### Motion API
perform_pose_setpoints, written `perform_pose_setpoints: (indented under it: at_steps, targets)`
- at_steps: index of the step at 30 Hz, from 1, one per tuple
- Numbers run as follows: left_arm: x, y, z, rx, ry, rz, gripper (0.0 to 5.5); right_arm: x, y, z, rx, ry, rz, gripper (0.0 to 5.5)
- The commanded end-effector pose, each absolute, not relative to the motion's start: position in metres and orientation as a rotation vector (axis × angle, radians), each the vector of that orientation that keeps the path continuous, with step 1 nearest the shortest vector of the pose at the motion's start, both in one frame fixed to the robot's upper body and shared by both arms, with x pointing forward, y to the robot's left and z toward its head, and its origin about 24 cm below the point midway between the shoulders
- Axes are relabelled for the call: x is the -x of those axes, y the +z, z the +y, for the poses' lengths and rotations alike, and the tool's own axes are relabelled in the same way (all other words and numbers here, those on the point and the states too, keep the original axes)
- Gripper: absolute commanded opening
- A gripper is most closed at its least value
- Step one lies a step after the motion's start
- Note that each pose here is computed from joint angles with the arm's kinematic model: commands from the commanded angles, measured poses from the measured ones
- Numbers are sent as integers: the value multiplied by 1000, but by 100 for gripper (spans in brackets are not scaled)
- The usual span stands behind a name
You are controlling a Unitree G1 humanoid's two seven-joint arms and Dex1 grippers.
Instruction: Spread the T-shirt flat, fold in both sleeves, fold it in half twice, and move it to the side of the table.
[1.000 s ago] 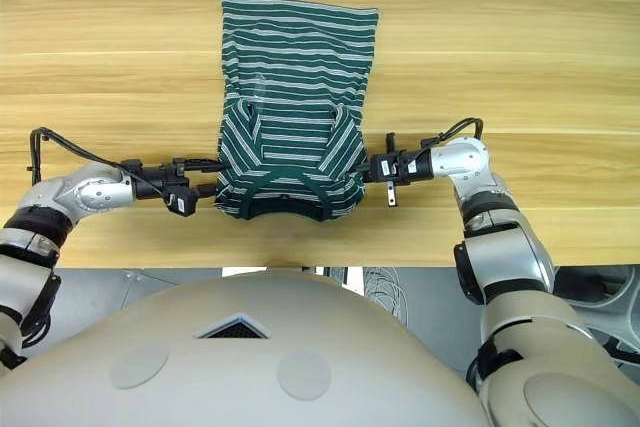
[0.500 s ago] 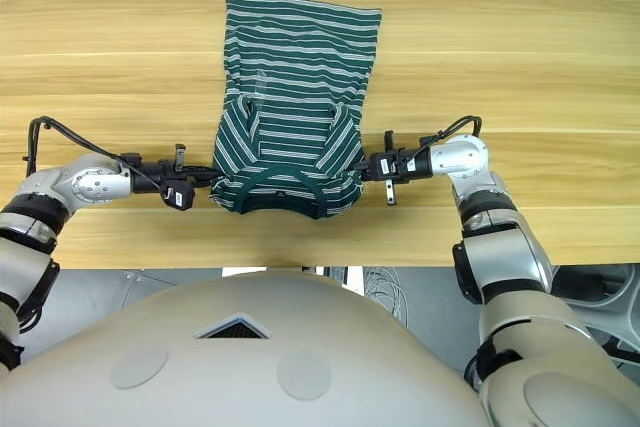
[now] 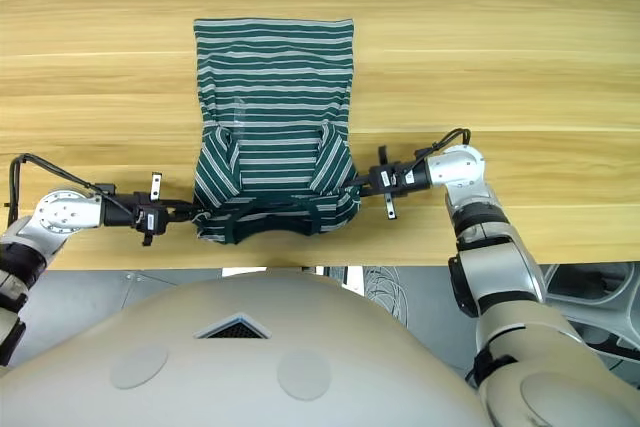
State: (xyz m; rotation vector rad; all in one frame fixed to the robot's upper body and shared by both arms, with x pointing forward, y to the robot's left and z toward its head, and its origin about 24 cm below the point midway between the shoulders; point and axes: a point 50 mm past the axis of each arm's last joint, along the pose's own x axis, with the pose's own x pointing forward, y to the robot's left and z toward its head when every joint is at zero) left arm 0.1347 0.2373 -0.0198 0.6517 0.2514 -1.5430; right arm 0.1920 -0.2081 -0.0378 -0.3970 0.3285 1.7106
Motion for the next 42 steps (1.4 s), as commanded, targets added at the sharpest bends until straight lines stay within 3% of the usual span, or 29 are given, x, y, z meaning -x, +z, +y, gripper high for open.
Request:
perform_pose_setpoints:
  at_steps: [1, 6, 9, 16, 20, 24, 28, 35, 40, 42]
  targets:
    - [-126, 9, 239, -516, -1481, 237, 0, -188, -20, -224, 336, 1727, 345, 4]
    - [-136, 24, 224, -278, -1388, 186, 0, -192, -7, -214, 194, 1737, 299, 4]
    - [-154, 26, 227, -197, -1328, 192, 0, -211, 7, -215, 130, 1689, 265, 4]
    - [-247, 56, 218, -52, -1265, 130, 0, -277, 44, -210, 12, 1596, 304, 3]
    - [-291, 67, 219, 92, -1247, 179, 0, -307, 55, -208, 5, 1524, 407, 3]
    - [-326, 58, 217, 137, -1073, 258, 0, -327, 53, -193, 11, 1409, 496, 3]
    - [-327, 25, 219, 137, -853, 389, 0, -338, 40, -180, 4, 1171, 525, 3]
    - [-316, -7, 222, 106, -637, 504, 0, -340, 13, -181, 7, 801, 553, 3]
    - [-319, -6, 224, 157, -569, 497, 0, -332, -2, -183, 25, 755, 601, 3]
    - [-321, -4, 221, 182, -578, 485, 35, -328, -7, -183, 23, 753, 624, 3]
